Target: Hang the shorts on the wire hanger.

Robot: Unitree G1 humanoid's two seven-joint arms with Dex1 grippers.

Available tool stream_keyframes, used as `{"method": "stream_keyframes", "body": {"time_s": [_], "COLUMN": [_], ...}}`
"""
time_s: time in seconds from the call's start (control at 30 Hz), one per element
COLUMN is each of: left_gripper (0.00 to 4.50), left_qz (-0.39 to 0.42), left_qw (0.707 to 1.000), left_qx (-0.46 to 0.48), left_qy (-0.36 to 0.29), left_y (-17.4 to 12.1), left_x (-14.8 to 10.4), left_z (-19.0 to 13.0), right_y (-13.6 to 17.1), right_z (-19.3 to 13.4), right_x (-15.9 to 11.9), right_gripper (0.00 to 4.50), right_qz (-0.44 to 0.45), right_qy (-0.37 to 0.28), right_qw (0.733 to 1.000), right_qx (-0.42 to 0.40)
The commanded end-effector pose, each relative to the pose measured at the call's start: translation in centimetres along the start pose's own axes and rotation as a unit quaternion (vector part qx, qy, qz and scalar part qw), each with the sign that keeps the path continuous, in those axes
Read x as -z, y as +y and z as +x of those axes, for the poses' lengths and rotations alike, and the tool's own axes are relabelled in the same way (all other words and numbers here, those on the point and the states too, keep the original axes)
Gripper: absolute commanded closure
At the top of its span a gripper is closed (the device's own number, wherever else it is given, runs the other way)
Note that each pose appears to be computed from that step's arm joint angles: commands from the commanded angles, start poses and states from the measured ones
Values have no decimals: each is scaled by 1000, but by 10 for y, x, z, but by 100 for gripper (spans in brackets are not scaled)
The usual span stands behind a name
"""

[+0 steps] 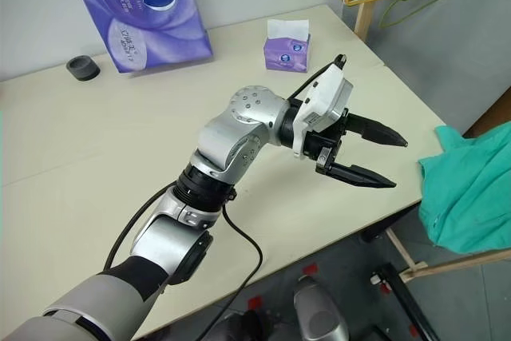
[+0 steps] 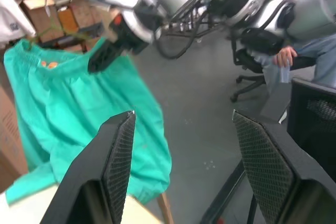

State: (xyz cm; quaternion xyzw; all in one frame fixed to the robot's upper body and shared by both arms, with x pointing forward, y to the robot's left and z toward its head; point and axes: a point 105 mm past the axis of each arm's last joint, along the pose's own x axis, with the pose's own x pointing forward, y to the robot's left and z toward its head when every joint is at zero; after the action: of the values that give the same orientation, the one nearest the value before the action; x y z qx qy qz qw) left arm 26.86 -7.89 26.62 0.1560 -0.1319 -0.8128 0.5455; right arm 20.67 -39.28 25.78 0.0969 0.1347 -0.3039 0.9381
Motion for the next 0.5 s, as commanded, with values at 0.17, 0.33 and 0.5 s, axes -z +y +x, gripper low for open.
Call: {"method": "stream_keyframes", "body": {"time_s": [0.17, 0.33, 0.5], "left_gripper": [136, 136, 136], "left_qz": [23, 21, 20], "left_qw": [999, 999, 999], "left_qx": [-12, -20, -31], "left_qy": [19, 25, 23], "left_y": [7, 10, 15], "left_x": [3, 7, 7], "left_z": [6, 5, 5], "right_y": [-8, -5, 1], "right_z": [-17, -23, -28], "right_x": [-19, -30, -37], "right_gripper": [5, 5, 5], "right_qz": [-21, -41, -65], "right_qy": [-53, -82, -102], "right_qw": [998, 994, 991], "right_qx": [34, 51, 60]}}
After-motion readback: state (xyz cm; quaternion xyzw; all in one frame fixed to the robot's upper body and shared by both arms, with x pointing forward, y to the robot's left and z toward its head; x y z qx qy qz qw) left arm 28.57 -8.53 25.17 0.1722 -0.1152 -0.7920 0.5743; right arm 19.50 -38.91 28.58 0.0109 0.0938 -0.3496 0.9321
